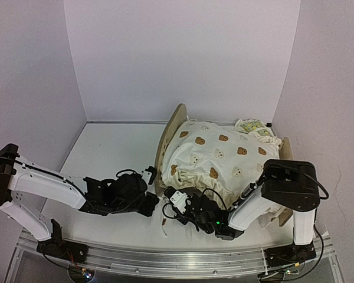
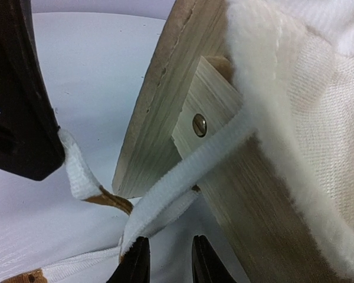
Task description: Set up the pet bed
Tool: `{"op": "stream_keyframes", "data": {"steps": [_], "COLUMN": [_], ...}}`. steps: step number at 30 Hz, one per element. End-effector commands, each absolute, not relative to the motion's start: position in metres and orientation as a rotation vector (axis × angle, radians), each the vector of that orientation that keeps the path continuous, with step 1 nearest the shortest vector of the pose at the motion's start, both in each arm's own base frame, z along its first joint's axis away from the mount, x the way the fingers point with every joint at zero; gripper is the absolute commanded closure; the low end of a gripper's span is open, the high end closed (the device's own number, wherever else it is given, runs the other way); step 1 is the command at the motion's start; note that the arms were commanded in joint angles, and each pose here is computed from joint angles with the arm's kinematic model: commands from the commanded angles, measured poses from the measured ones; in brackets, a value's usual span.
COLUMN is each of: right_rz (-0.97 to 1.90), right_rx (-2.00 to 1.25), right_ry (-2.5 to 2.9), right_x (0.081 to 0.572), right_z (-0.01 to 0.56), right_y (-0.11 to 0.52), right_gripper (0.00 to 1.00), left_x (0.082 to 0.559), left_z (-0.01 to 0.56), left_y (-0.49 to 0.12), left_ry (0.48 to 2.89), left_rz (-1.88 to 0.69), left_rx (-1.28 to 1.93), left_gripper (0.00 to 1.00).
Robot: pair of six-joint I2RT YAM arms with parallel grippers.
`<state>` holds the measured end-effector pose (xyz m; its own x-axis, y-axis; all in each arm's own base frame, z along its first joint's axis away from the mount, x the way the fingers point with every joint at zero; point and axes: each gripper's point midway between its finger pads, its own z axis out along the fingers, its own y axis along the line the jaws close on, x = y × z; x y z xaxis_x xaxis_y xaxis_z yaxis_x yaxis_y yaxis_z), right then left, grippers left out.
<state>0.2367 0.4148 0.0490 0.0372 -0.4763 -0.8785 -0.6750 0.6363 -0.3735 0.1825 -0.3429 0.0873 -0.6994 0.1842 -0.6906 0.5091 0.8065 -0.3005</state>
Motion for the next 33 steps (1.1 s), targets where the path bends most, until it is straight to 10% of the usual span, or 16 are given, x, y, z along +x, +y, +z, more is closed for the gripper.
{"op": "stream_keyframes", "data": {"steps": [1,33], "right_rz": [0.301,0.401], "right_rx": [-0.962,-1.026], "right_ry": [1.590,1.565], "right_x": [0.237,0.242], "right_z": [0.062,0.068], "right_y": [0.419,0.443], "right_gripper": [0.74,0.69], "left_x": [0.195,0.204], "left_z": [0.107,0.107], "left_y": [-0.353,-0.362], "left_ry": [2.262,2.253], "left_rz": [-0.656,-0.646], "left_rx": [0.481,0.519], "left_gripper": [1.00,1.00]}}
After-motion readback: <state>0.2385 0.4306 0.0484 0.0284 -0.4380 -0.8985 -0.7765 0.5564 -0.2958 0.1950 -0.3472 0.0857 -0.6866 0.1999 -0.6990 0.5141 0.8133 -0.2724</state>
